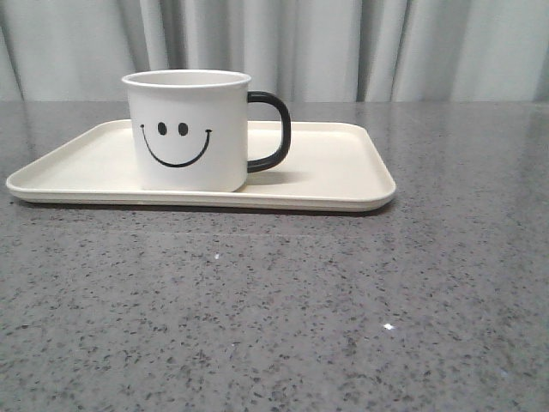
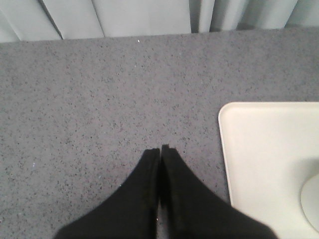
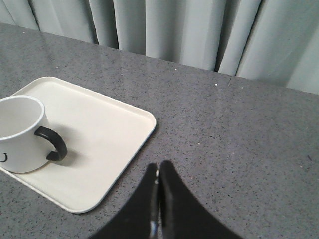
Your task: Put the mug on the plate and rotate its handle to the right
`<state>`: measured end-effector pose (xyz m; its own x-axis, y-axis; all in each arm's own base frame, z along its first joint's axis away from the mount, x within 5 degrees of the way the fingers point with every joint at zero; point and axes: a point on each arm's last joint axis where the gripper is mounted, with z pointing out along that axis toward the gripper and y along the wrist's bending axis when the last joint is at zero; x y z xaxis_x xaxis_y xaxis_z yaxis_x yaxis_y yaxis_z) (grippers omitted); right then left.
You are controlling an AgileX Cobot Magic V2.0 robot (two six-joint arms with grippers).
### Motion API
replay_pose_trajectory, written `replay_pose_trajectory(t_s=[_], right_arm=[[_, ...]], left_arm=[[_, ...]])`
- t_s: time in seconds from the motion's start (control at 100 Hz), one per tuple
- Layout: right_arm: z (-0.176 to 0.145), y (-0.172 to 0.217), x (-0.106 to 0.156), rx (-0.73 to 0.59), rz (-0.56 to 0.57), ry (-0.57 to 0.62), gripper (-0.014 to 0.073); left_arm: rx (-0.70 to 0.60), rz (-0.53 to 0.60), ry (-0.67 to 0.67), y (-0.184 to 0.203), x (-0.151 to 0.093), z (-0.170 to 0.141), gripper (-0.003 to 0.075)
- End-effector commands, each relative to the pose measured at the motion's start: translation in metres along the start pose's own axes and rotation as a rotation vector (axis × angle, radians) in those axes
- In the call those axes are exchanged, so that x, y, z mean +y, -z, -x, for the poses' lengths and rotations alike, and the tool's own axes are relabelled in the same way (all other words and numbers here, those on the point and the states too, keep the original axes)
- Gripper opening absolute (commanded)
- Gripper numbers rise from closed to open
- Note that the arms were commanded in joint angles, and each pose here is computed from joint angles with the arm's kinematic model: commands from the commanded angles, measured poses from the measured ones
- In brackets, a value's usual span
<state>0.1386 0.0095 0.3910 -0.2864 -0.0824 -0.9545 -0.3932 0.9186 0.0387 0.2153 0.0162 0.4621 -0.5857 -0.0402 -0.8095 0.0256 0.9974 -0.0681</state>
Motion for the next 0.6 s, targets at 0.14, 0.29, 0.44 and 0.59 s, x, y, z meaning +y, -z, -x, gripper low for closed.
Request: replay_pose_trajectory(t_s=[0.14,0.29,0.44,0.59], right_arm=[[0.011,0.004,0.002,-0.067,-0.011,0.000,-0.0110],[0.011,0.004,0.002,-0.067,-0.011,0.000,-0.0110],[0.011,0.004,0.002,-0.067,-0.011,0.000,-0.0110],[0.011,0.004,0.002,-0.067,-0.011,0.000,-0.0110]], left_arm=[[-0.352,-0.011,-0.072,0.014,-0.015,-0.027,-0.0020],[-0.508,-0.043,-0.108,0.004,-0.026,-0.081,-0.0020],[-0.582,-0.066,-0.106,-0.008,-0.026,-0.146,-0.0020],[-0.656,-0.054,-0.074,-0.017,-0.018,-0.204,-0.0020]])
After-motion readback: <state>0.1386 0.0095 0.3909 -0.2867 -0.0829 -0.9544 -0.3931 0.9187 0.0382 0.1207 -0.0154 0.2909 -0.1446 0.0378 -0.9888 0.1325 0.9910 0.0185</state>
